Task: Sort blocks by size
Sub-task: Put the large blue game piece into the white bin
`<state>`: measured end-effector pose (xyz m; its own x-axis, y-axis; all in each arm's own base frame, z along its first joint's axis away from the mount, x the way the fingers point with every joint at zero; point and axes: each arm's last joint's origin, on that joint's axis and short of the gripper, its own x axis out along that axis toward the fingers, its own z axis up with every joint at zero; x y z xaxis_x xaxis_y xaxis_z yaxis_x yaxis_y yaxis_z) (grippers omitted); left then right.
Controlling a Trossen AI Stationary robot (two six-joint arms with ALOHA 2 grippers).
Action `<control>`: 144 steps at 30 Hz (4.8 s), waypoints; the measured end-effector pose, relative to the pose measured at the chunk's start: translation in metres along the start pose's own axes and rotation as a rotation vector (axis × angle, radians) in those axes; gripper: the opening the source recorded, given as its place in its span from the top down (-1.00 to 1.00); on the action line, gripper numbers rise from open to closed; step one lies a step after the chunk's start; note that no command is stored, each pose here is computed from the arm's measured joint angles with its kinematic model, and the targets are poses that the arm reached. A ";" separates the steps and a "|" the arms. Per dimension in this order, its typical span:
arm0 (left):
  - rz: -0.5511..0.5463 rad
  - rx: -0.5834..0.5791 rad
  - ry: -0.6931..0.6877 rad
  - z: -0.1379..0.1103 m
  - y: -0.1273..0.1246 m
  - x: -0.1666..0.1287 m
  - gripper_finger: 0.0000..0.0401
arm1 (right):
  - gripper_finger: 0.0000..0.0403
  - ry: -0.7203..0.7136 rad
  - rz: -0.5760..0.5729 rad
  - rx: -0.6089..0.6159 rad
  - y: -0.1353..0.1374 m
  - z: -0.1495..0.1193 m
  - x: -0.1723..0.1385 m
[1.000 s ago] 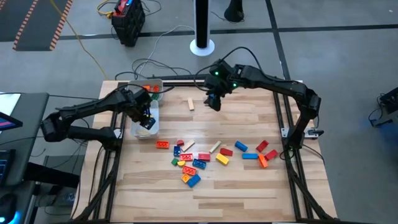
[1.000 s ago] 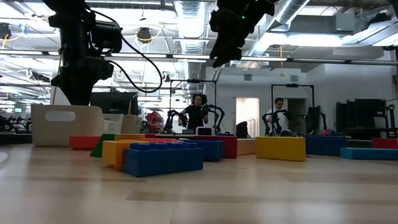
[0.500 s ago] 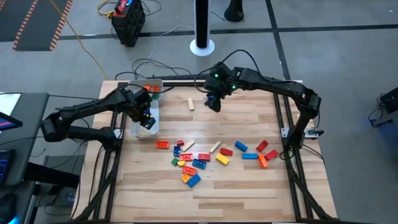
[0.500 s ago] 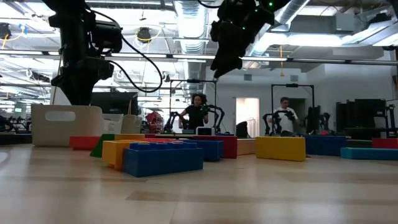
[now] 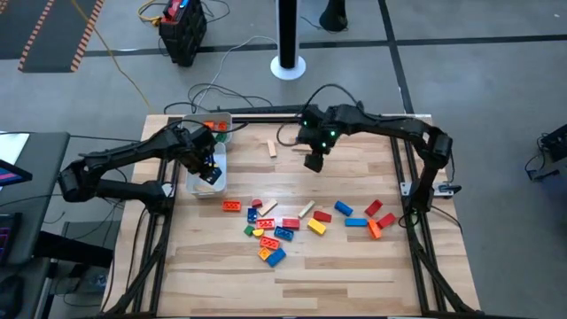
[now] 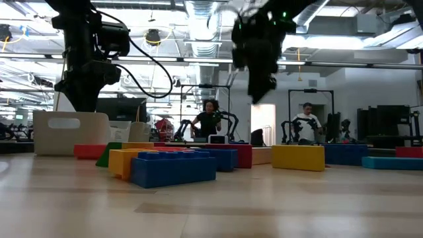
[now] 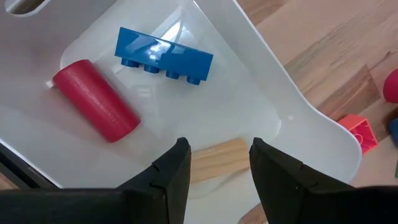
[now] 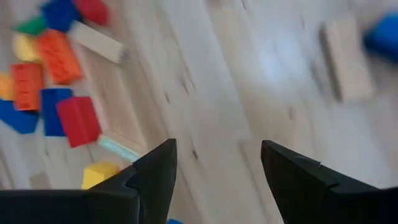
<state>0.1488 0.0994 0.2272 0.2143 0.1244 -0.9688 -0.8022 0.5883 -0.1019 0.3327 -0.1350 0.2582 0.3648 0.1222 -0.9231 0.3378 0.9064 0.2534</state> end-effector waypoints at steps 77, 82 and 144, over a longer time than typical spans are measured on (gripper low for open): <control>-0.893 -0.070 -1.041 0.043 -0.097 -0.088 0.22 | -0.29 0.082 -0.187 -0.022 0.071 -0.172 0.063; -0.842 0.005 -1.014 0.035 -0.107 -0.086 0.16 | -0.29 0.067 -0.131 -0.025 0.068 -0.175 0.072; -0.765 -0.253 -0.641 0.096 -0.228 -0.041 -0.05 | 0.17 -0.495 -0.197 -0.300 0.092 -0.080 -0.044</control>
<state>0.3762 0.0370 0.3122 0.9147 0.2339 -0.3296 -0.4041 0.5133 -0.7571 0.2783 -0.0247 0.2992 0.7043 -0.1963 -0.6823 0.2071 0.9760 -0.0670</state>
